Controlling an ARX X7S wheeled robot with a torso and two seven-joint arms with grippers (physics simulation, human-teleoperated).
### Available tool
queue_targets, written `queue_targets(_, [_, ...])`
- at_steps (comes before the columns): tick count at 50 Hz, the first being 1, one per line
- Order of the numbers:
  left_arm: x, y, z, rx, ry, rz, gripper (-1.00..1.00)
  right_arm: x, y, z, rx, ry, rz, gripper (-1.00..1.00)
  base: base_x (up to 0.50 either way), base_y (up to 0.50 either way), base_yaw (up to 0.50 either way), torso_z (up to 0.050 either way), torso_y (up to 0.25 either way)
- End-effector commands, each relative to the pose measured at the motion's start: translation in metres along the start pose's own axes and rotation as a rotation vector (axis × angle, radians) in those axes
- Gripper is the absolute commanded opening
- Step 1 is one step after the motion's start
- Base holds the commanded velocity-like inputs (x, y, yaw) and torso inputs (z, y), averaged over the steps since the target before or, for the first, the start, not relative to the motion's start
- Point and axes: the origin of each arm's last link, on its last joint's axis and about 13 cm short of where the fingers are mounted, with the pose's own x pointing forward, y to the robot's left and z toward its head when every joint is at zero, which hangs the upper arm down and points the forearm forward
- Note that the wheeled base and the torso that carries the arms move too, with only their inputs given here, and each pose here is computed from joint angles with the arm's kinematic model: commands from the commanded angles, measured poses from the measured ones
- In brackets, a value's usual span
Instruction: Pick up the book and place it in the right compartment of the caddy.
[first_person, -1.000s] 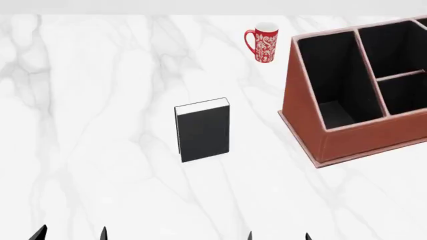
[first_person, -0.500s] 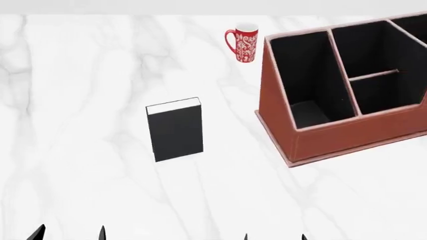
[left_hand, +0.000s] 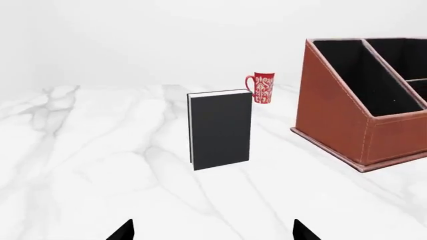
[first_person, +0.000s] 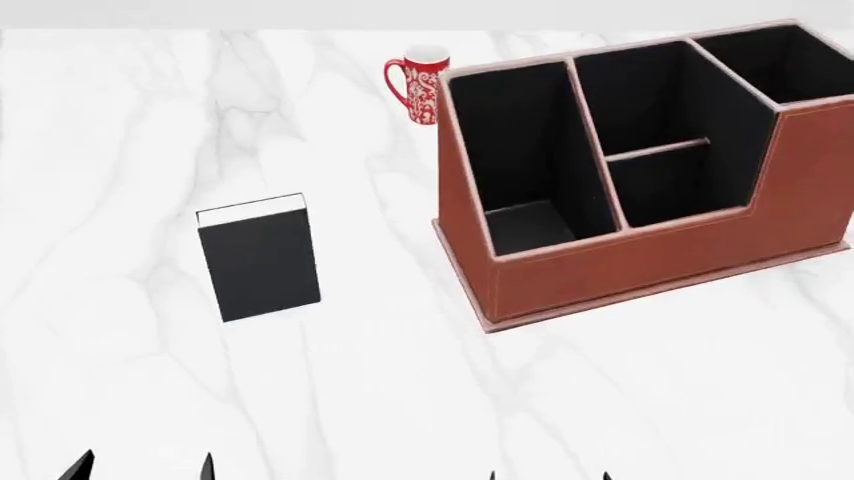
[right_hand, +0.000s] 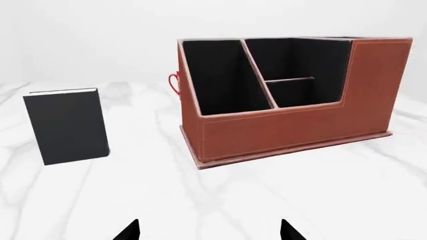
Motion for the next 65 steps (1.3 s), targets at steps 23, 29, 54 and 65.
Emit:
queue_targets(23, [-0.001,0.001,0.004,-0.016,-0.005,0.003,1.00,0.000,0.001,0.000,-0.029,0.022,-0.007,1.00,0.00,0.08,0.00,0.000,0.000])
queue_targets(29, [0.001,0.000,0.022,-0.031,0.013,-0.008,1.00,0.003,-0.001,0.015,0.010,0.066,-0.026,1.00,0.00,0.00,0.00,0.000,0.000])
queue_targets(54, [0.047,0.020,0.220,-0.035,-0.134,-0.101,1.00,0.052,-0.013,0.226,-0.003,-0.032,-0.019,1.00,0.00,0.00,0.00,0.000,0.000])
queue_targets(65, [0.040,0.076,0.223,-0.007,-0.161,0.205,1.00,0.051,-0.016,0.230,0.006,-0.041,-0.014,1.00,0.00,0.00,0.00,0.000,0.000])
